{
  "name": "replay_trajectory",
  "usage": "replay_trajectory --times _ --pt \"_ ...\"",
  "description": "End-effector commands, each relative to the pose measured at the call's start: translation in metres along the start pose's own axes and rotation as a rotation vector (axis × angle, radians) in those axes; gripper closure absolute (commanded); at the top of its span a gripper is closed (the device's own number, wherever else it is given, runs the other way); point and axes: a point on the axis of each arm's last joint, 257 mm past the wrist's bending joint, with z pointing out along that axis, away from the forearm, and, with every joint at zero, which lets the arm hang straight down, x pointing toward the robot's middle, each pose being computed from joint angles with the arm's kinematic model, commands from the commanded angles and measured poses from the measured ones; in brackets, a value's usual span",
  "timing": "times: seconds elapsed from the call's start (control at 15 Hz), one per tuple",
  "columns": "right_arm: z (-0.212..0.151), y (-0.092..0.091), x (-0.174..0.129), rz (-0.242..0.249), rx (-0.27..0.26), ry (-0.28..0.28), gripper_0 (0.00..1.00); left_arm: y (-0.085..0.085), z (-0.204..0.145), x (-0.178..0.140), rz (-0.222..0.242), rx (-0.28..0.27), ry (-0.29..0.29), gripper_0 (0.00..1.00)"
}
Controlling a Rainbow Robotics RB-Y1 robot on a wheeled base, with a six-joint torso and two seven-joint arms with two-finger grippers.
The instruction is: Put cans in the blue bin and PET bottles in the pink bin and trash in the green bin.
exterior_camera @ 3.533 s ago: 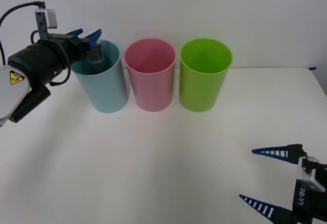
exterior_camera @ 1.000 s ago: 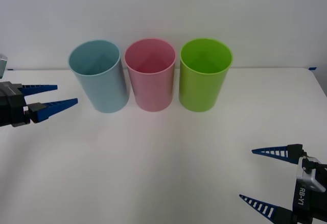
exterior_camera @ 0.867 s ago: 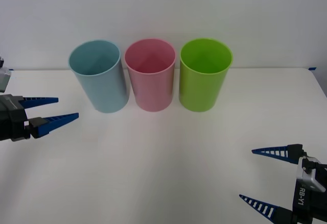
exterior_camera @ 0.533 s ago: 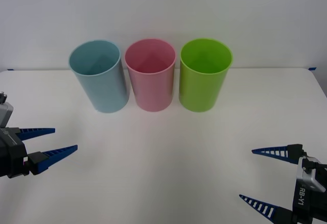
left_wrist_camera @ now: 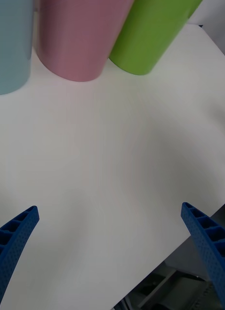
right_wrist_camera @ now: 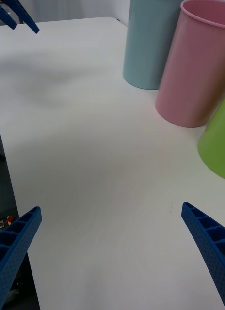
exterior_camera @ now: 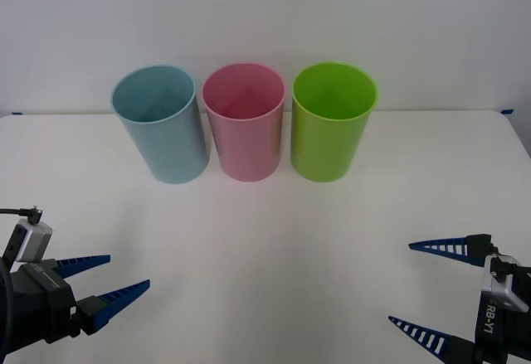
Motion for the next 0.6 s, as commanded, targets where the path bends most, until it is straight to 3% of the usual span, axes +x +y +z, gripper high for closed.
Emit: replay_trajectory --times 0.07,0.6 --pt "0.0000 0.0000 0.0000 0.000 0.000 0.000 0.00 -0.0110 0.0042 0.0077 0.007 0.023 0.013 0.00" --pt "0.0000 0.0000 0.0000 0.000 0.000 0.000 0.00 -0.0154 0.0065 0.0145 0.020 0.034 0.025 0.00"
